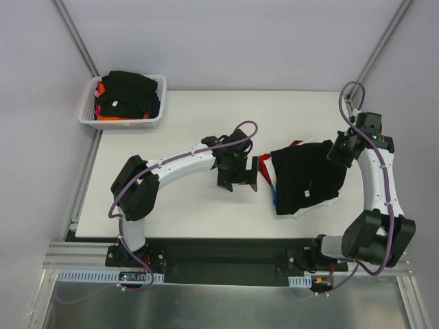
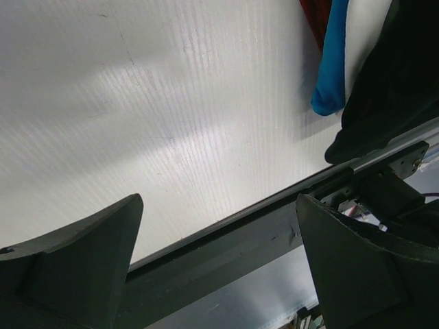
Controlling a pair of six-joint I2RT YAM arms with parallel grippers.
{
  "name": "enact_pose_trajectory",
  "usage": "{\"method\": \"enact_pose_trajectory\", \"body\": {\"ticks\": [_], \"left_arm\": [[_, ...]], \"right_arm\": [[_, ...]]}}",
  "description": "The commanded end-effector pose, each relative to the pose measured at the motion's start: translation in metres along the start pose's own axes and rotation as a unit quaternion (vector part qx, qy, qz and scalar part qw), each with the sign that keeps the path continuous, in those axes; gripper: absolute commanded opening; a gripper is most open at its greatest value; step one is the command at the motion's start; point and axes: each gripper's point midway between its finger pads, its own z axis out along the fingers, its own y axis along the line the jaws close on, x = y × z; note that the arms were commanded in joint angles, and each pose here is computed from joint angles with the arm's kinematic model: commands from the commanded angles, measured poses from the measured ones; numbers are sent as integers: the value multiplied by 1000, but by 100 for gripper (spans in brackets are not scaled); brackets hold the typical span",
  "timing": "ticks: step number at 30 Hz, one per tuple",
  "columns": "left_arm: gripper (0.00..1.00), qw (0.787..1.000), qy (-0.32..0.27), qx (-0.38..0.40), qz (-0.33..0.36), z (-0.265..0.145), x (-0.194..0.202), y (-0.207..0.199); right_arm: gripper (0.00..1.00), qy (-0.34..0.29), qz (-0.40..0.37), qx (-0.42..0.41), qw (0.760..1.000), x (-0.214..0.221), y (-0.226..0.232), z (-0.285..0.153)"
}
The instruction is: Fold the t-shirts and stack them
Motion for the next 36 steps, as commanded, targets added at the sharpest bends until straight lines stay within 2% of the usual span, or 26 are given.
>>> {"method": "enact_pose_trajectory", "body": {"ticks": [1,8,11,12,15,18,21,25,28,32,36], "left_arm": [[95,1000,-3,-5,8,-8,2,6],[95,1000,3,-8,9,-6,4,11],[95,1000,6,-8,9,-5,6,12],[95,1000,7,-9,8,-5,5,13],[95,1000,7,-7,11,-5,5,13],[95,1000,6,-5,13,-7,3,13],[95,1000,1,-2,12,-12,0,14],[95,1000,-11,3,13,-23,-8,12],[95,1000,-25,0,14,-37,-17,13],[95,999,-50,-6,-13,-61,-33,27],[95,990,-81,-24,-114,-86,-59,81]], "right_arm": [[1,-37,2,61,997,-18,-18,-21],[1,-63,16,204,977,-26,-62,-49],[10,-45,33,230,971,-20,-71,-46],[21,-35,35,238,970,-17,-74,-42],[36,11,41,262,964,-2,-83,-31],[42,-11,47,234,971,-6,-72,-38],[58,-72,46,181,980,-25,-50,-61],[62,-136,23,104,985,-45,-13,-97],[54,-132,7,6,991,-36,22,-100],[1,-62,17,-54,996,6,35,-74],[1,-34,20,-63,997,35,31,-52]]}}
